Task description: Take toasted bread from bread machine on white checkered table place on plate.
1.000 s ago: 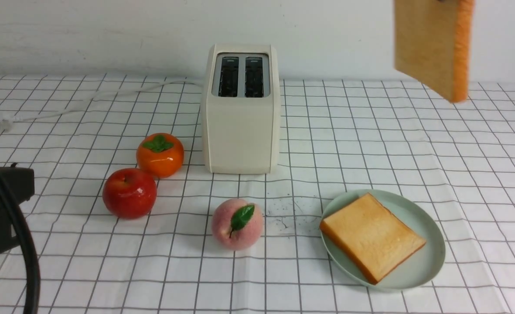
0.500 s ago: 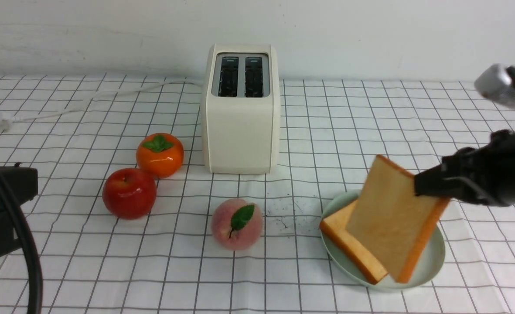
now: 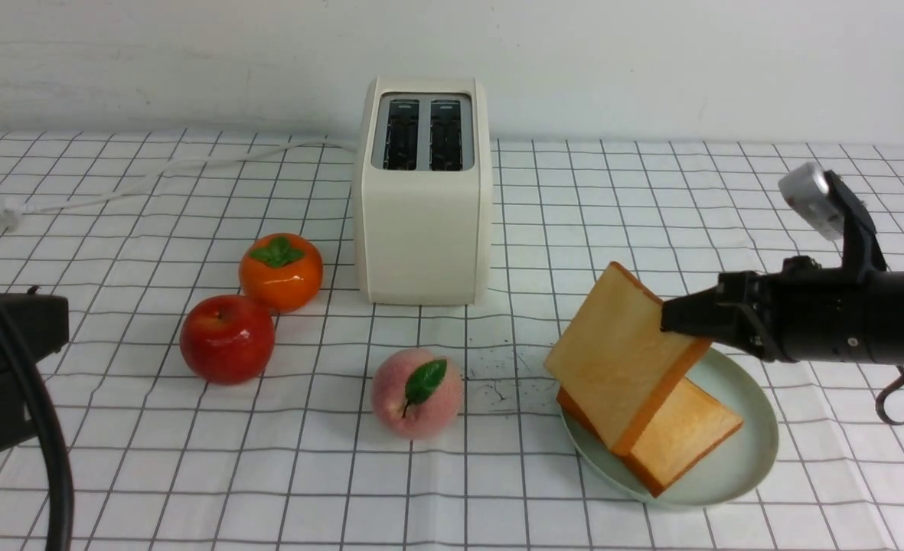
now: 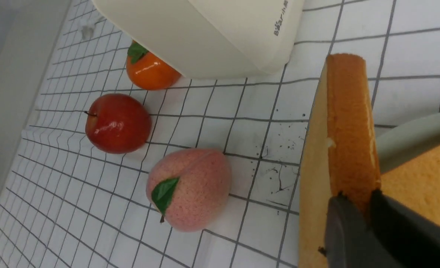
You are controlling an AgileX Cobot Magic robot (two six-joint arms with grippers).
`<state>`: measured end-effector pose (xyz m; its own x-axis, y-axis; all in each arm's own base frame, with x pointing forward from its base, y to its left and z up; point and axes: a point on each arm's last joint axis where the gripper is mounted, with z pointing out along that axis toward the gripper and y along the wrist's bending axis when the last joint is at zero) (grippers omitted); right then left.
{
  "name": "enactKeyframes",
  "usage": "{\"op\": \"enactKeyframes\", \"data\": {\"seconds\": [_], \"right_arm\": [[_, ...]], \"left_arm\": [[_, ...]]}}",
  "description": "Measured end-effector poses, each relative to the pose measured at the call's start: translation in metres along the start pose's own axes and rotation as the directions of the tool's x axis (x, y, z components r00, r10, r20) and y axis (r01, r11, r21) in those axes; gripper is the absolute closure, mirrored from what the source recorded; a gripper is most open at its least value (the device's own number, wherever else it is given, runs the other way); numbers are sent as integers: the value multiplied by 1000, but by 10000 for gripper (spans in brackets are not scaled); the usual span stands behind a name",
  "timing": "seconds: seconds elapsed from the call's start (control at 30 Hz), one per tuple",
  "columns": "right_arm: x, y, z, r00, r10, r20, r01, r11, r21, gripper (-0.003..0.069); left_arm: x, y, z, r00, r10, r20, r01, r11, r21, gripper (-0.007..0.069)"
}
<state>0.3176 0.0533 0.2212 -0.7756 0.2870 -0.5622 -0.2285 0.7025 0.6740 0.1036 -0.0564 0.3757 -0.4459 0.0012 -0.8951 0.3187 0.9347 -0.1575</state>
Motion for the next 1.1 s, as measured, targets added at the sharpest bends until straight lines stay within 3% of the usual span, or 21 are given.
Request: {"op": "enactKeyframes", "data": {"seconds": [0.37, 0.43, 0.53, 0.6, 0.63, 0.67, 0.83, 0.97, 1.03, 1.07, 1.1], "right_arm": [[-1, -11, 0, 1000, -17, -1, 17, 1000, 22, 589], [0, -12, 0, 1000, -27, -6, 28, 999, 33, 560], [1, -15, 0, 998, -56, -21, 57, 996, 65, 498], [2, -21, -1, 994, -99, -39, 103, 987, 125, 389], [2, -22, -1, 993, -106, -44, 111, 985, 130, 381], [2, -26, -2, 990, -131, -54, 138, 976, 166, 303], [-5, -32, -16, 989, -144, -43, 150, 962, 230, 172], [-17, -21, -42, 993, -115, -4, 112, 962, 247, 195], [-22, -2, -63, 991, -134, -18, 134, 960, 246, 288], [-21, -2, -64, 991, -131, -27, 134, 960, 247, 298], [-22, 15, -80, 987, -152, -58, 162, 954, 251, 374]], "left_arm": [[2, 0, 0, 1000, -8, -19, 8, 1000, -4, 638], [2, 0, 0, 1000, -15, -23, 15, 1000, 1, 638], [2, -1, 0, 999, -21, -25, 21, 1000, 7, 638], [2, -1, 0, 999, -25, -20, 26, 1000, 15, 638], [2, -1, 0, 999, -25, -19, 25, 1000, 16, 638], [1, -2, 0, 1000, -27, -11, 27, 999, 24, 638], [-1, -4, 0, 999, -32, 13, 31, 998, 46, 636], [-5, -6, 0, 998, -25, 54, 21, 997, 69, 634], [-8, -7, -1, 996, -13, 91, 6, 997, 81, 634], [-9, -7, -1, 995, -10, 95, 2, 997, 80, 634], [-10, -7, -1, 993, 7, 116, -16, 997, 75, 634]]}}
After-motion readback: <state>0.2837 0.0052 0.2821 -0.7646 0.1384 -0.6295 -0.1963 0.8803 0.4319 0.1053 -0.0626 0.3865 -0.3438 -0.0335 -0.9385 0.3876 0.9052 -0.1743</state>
